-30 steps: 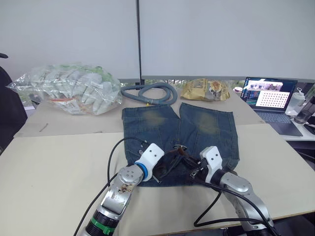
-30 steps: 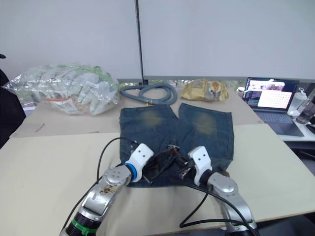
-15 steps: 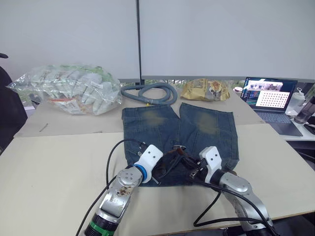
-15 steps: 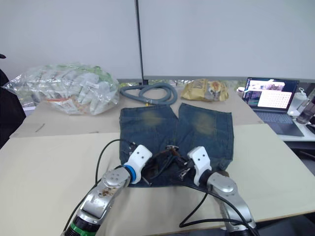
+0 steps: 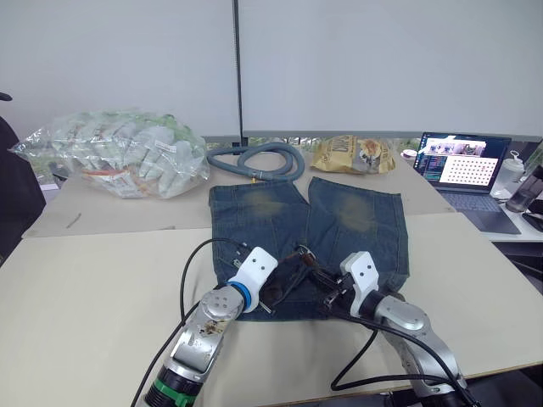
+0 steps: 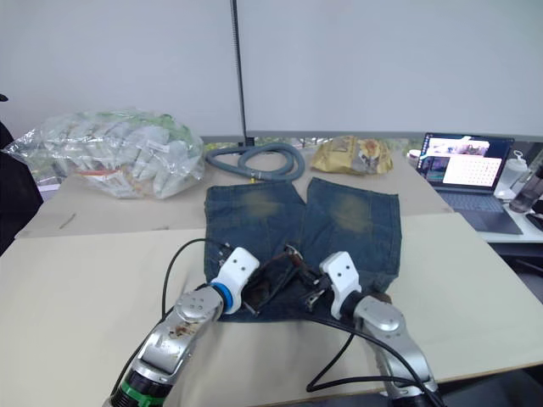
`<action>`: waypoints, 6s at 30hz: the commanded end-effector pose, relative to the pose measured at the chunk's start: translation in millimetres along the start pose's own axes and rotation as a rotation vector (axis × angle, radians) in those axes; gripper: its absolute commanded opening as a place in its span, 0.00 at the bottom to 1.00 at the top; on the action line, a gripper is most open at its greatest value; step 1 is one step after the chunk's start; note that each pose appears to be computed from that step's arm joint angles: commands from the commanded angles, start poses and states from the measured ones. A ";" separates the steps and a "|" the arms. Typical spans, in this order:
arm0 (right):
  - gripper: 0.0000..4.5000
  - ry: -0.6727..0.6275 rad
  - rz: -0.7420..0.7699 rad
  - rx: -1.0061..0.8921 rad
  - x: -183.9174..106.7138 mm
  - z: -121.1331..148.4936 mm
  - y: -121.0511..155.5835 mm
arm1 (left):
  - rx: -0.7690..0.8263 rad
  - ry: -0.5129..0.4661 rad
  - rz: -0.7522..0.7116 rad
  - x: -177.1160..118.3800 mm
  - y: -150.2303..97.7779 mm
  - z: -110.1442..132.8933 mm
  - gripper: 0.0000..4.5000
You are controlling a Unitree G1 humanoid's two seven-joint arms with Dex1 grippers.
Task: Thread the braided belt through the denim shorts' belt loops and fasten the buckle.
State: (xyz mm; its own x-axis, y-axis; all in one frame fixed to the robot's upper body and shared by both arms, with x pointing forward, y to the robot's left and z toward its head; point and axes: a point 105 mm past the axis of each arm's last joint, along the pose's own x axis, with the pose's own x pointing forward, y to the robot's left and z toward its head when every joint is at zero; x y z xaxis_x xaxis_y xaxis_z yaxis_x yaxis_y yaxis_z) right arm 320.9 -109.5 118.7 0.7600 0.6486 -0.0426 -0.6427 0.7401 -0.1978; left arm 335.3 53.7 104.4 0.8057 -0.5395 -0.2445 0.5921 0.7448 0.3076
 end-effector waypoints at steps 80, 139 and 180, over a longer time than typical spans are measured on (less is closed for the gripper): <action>0.00 -0.096 -0.147 0.857 -40.1 38.5 -27.0 | -0.080 -0.241 -0.319 -29.0 -33.1 11.1 0.83; 0.55 -0.133 0.041 0.597 -77.3 84.9 0.8 | -0.323 -0.632 -0.422 -24.7 -37.9 112.8 0.00; 0.00 0.241 0.363 -0.098 -0.9 -48.1 27.4 | -1.000 -0.627 -0.037 -65.1 68.3 40.5 0.00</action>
State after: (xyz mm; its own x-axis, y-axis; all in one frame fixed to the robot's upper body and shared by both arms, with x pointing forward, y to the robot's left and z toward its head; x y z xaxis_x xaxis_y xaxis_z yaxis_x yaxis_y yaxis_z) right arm 310.2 -86.1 94.1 0.4905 0.8306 -0.2636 -0.8637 0.4232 -0.2737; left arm 323.0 110.9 157.8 0.8193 -0.5092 0.2637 0.5430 0.5412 -0.6421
